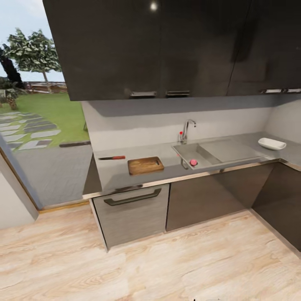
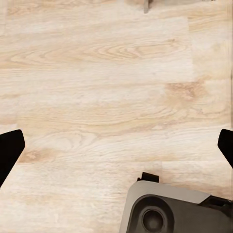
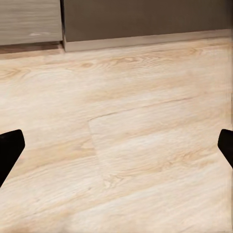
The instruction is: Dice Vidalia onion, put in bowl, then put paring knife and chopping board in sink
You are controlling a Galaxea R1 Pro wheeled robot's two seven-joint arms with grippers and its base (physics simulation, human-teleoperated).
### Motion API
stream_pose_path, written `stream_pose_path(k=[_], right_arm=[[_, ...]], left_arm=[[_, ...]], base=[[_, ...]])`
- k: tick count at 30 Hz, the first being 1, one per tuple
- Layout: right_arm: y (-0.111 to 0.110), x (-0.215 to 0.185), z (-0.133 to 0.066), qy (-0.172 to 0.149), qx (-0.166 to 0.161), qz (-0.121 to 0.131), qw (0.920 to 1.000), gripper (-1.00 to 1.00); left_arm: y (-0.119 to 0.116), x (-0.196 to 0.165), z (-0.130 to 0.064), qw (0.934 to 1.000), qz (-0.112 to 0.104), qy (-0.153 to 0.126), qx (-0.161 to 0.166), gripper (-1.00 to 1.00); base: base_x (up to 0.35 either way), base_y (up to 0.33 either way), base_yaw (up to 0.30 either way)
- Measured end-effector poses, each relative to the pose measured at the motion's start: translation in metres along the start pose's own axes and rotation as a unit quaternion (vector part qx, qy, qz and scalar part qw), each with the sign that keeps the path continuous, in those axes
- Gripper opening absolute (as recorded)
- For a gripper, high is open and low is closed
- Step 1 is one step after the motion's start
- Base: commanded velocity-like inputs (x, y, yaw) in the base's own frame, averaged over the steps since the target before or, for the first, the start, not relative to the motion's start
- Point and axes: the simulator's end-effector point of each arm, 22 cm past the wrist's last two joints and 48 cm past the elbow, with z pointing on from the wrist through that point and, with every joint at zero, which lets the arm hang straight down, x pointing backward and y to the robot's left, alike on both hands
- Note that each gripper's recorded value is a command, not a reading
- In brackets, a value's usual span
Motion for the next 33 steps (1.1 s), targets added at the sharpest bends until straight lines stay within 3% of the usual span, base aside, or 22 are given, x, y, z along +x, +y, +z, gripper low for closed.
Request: stream_pose_path(k=[33], right_arm=[[-0.002, -0.017, 0.0, -0.019, 0.002, 0.003, 0.9998, 1.0]], left_arm=[[-0.002, -0.014, 0.002, 0.9998, -0.005, -0.018, 0.002, 1.0]], base=[[0.0, 0.0, -0.231]])
